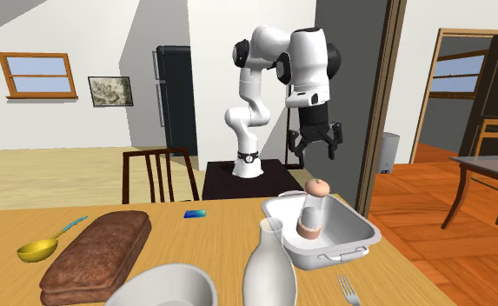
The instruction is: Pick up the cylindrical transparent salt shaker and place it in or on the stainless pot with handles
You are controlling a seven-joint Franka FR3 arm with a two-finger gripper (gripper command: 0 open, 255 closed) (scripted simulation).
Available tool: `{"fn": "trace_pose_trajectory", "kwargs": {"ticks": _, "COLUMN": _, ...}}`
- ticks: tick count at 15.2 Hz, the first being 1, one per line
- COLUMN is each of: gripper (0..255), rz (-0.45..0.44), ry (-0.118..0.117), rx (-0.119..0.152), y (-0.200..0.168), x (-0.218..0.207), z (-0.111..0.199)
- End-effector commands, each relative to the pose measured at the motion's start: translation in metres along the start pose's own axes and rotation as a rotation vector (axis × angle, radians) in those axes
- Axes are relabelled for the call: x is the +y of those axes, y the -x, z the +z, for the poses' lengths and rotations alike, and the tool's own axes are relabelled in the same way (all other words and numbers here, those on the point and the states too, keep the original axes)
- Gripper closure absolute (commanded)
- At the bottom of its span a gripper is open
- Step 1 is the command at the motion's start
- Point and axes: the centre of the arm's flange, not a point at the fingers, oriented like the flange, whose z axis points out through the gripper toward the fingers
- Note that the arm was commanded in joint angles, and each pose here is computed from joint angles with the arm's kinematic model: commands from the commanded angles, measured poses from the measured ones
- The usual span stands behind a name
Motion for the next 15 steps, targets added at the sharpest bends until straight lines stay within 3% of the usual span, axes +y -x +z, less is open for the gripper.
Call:
{"fn": "trace_pose_trajectory", "kwargs": {"ticks": 1, "gripper": 0, "rz": 0.0, "ry": 0.0, "rx": 0.0, "y": 0.0, "x": 0.0, "z": 0.0}}
{"fn": "trace_pose_trajectory", "kwargs": {"ticks": 4, "gripper": 0, "rz": 0.0, "ry": 0.0, "rx": 0.0, "y": 0.0, "x": 0.0, "z": 0.0}}
{"fn": "trace_pose_trajectory", "kwargs": {"ticks": 8, "gripper": 0, "rz": 0.0, "ry": 0.0, "rx": 0.0, "y": 0.0, "x": 0.0, "z": -0.05}}
{"fn": "trace_pose_trajectory", "kwargs": {"ticks": 15, "gripper": 0, "rz": 0.0, "ry": 0.0, "rx": 0.0, "y": 0.0, "x": 0.0, "z": -0.05}}
